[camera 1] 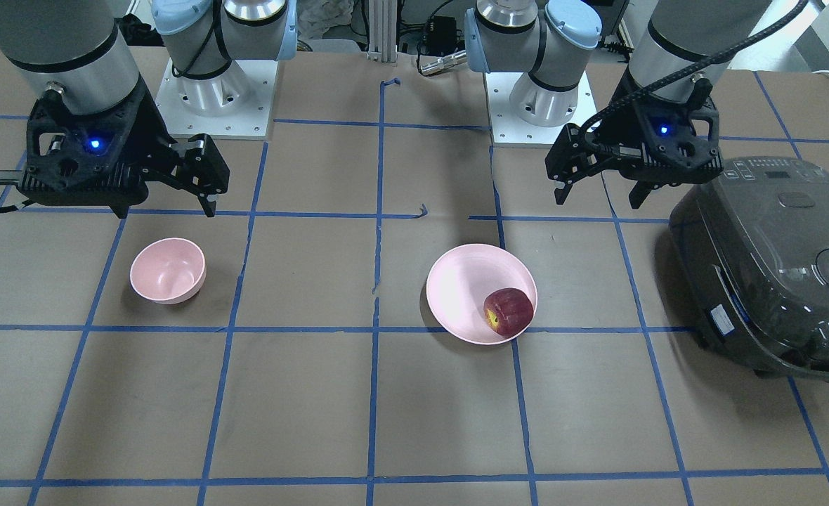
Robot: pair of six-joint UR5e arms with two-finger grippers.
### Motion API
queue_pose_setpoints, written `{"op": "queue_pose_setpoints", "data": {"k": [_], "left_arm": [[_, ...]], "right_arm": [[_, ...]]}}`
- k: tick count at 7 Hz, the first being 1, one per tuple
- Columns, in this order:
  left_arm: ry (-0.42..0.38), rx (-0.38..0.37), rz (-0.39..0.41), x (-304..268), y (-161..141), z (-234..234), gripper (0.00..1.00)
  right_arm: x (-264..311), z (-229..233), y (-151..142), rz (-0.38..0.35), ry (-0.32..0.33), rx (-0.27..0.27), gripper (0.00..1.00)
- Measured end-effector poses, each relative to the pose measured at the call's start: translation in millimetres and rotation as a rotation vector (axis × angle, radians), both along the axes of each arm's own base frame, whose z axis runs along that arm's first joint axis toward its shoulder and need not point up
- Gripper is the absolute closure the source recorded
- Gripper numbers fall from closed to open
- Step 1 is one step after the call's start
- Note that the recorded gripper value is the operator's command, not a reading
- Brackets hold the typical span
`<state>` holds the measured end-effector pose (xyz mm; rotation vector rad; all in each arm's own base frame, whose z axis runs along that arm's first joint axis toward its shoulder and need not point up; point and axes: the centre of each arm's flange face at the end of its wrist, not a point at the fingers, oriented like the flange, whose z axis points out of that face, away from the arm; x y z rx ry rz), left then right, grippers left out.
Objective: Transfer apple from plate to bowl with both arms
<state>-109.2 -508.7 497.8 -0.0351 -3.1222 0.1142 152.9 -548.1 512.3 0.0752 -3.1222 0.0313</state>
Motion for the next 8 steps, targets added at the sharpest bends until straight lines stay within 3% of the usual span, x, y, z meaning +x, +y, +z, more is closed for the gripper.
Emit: {"op": "queue_pose_setpoints", "data": {"k": [4,6,7,8], "left_arm": [[0.01,0.045,0.034,-1,-3,-29,0.0],[0.018,0.038,0.133,-2,-14,-96,0.0],[0.031,0.01,0.198,-2,-16,-137,0.0],[0.066,-0.004,0.283,-5,-17,-172,0.0]], "right_arm": [[-30,-20,-6,-0.011,0.007,0.038,0.0],[-116,-95,-13,-0.061,0.008,0.116,0.03],[-159,-147,-7,-0.055,0.001,0.123,0.04],[-191,-203,6,-0.043,-0.007,0.119,0.16]]}}
